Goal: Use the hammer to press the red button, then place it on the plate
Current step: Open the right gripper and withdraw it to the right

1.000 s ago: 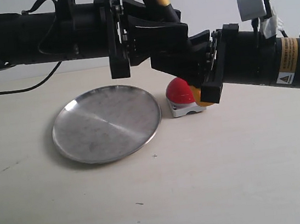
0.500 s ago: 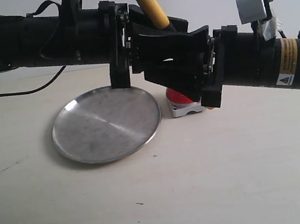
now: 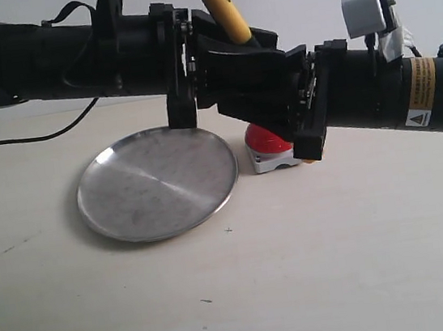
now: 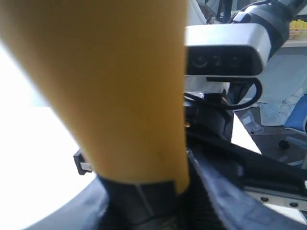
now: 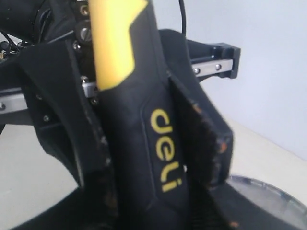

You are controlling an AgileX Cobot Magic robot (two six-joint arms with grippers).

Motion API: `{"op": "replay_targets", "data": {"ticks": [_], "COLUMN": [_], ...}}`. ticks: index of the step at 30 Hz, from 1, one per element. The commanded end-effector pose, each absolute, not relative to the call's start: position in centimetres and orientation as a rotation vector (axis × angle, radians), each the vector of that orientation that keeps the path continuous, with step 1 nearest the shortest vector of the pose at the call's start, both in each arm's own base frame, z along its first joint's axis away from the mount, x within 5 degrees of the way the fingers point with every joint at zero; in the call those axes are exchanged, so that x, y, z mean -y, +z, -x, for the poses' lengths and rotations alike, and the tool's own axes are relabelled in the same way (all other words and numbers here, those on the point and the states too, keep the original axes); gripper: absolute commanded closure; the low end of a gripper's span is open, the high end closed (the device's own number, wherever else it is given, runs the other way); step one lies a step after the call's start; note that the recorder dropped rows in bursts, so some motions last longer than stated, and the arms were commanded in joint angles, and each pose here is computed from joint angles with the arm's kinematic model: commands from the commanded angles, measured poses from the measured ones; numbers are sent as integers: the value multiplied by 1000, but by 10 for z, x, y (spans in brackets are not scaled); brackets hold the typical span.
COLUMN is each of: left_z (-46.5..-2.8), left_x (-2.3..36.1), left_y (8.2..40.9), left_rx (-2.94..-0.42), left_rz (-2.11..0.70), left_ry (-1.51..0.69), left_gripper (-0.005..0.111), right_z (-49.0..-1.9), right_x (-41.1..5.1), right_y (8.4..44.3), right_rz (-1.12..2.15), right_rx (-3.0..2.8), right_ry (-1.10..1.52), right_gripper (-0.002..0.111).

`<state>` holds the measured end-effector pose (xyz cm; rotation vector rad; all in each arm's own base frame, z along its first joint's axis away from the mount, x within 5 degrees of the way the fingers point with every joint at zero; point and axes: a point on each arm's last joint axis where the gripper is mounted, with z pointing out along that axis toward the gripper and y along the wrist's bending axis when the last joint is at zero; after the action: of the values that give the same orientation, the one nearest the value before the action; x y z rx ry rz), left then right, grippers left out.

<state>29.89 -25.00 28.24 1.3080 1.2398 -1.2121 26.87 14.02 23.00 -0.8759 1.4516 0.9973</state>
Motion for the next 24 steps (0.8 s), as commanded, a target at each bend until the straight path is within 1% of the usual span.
{"op": "replay_targets", "data": {"ticks": [1, 2, 10, 12, 14, 16, 18, 20, 23, 24], "left_z": [-297, -296, -294, -294, -294, -294, -296, -299, -300, -300], "left_x": [251, 251, 251, 251, 251, 251, 249, 246, 245, 245], "left_y": [293, 293, 294, 294, 294, 294, 294, 294, 294, 294], "left_rx": [-1190, -1186, -1164, -1164, -1162, -1157, -1148, -1149, -1151, -1151], "left_rz": [-1278, -1280, -1288, -1288, -1289, -1292, -1293, -1288, -1285, -1285], "left_ry": [-1248, -1253, -1276, -1276, -1274, -1269, -1251, -1240, -1237, -1237], "left_gripper": [107, 107, 107, 105, 90, 60, 41, 38, 38, 40], "right_z": [-270, -270, -264, -264, -264, -264, -265, -267, -270, -270], "right_x": [-140, -140, -142, -142, -142, -142, -142, -144, -146, -146], "right_y": [237, 238, 240, 240, 240, 240, 240, 245, 252, 252], "right_rz": [840, 825, 832, 827, 819, 814, 796, 810, 829, 824], "right_rx": [-1436, -1446, -1430, -1436, -1443, -1447, -1461, -1483, -1505, -1505], "right_ry": [1008, 1022, 1126, 1132, 1142, 1147, 1169, 1214, 1255, 1254], "right_gripper": [103, 108, 108, 108, 108, 108, 108, 108, 108, 108]}}
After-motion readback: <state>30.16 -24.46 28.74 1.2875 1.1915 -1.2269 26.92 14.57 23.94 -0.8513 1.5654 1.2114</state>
